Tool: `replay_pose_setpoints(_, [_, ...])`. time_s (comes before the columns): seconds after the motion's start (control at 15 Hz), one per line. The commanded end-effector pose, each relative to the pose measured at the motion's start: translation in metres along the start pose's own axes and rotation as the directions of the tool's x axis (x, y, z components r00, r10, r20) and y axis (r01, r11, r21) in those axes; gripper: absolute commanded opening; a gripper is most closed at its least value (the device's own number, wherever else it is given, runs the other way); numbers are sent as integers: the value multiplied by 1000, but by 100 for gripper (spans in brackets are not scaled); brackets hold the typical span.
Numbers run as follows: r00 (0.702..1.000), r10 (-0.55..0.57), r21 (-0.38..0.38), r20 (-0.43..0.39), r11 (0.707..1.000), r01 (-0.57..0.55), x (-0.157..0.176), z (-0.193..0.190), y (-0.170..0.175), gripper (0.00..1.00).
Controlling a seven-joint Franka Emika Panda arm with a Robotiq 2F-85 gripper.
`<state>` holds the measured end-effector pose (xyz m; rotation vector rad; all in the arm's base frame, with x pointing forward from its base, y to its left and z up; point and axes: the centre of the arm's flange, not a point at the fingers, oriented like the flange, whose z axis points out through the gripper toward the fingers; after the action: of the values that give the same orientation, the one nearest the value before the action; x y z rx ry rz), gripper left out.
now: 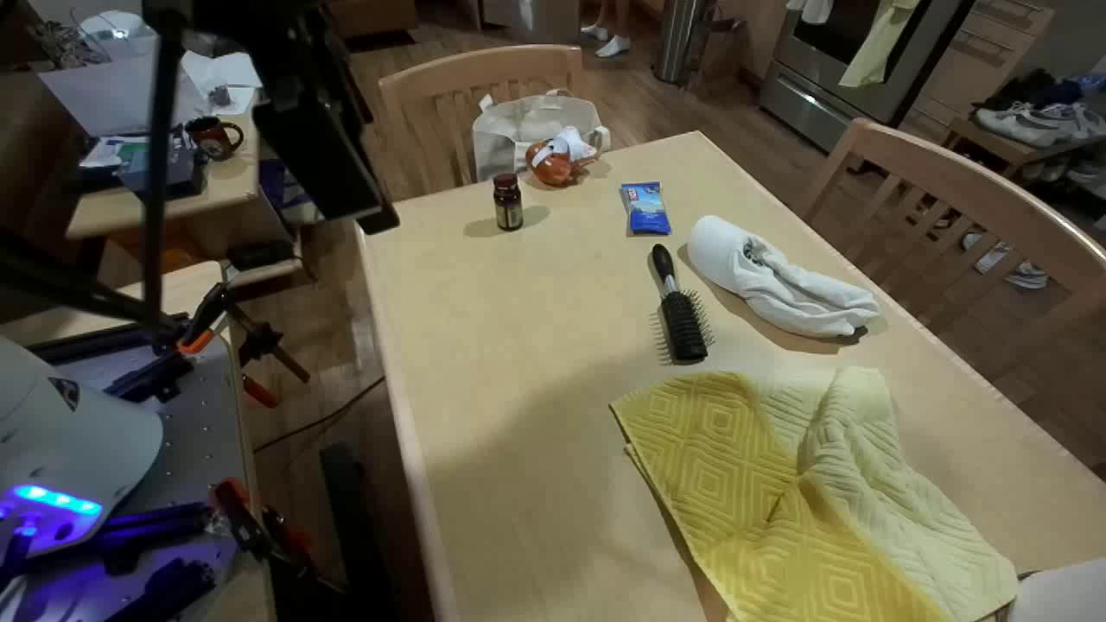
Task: Move the toy from left to right.
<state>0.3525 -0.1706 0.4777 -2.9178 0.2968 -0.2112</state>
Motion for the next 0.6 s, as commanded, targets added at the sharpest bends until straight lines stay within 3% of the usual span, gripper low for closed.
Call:
replay_pose_setpoints(0.0, [1000,0,0,0,1000,0,0,0,0,100])
replay_pose_setpoints(0.13, [1000,0,0,0,1000,0,0,0,0,100])
replay_pose_setpoints(0.27, [999,-18,-56,-32,998,16,17,-1,-10,100])
replay_pose_setpoints(0.4, [991,-105,-131,-86,987,93,40,-8,-27,100])
replay_pose_setpoints(0.53, [976,-203,-200,-83,963,183,64,-7,-50,100])
